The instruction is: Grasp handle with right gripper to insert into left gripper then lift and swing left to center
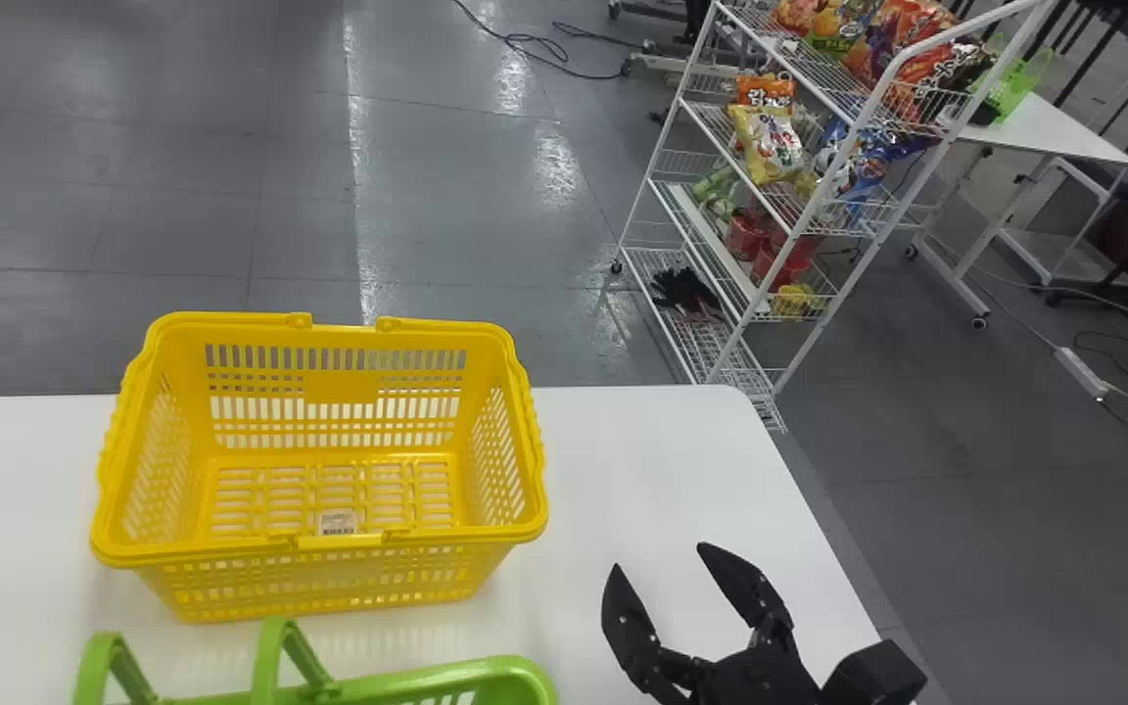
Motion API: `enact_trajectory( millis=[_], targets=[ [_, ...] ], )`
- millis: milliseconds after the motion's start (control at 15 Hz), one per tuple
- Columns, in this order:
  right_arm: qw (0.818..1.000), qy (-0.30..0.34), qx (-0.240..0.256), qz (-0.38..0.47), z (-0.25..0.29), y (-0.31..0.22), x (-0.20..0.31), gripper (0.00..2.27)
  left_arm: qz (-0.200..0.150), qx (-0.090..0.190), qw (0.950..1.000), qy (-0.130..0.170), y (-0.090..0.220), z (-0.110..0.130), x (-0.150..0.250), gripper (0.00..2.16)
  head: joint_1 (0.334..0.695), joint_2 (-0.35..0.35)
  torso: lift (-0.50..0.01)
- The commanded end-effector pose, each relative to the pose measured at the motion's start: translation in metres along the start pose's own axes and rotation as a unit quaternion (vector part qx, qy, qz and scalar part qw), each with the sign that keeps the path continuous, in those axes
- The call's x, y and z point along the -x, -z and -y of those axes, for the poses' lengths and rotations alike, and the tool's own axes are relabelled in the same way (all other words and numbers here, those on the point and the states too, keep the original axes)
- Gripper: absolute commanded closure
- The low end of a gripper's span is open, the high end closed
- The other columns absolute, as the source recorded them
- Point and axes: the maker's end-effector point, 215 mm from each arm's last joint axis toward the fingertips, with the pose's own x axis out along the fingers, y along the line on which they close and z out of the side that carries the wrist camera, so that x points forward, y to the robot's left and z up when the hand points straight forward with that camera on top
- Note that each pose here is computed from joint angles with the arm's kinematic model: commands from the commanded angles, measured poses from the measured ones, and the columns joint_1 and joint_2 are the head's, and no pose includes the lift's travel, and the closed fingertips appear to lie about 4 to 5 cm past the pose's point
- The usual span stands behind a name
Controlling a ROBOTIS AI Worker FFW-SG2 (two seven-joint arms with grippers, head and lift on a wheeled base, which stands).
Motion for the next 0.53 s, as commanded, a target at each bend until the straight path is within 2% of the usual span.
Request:
enact_trajectory(
  millis=[0,267,467],
  targets=[
    [1.0,-0.001,0.0,0.0,-0.001,-0.001,0.002,0.1,-0.014,-0.008,0.9999,0.003,-0.002,-0.005,-0.016,1.94,0.695,-0.35,-0.093],
    [1.0,0.0,0.001,0.0,-0.001,-0.001,0.005,0.1,-0.024,-0.015,0.9996,0.008,-0.017,-0.015,-0.029,1.94,0.695,-0.35,-0.093],
    [1.0,0.001,0.0,0.001,-0.001,-0.002,0.006,0.1,-0.027,-0.01,0.9996,0.005,-0.025,-0.025,-0.029,1.94,0.695,-0.35,-0.093]
  ],
)
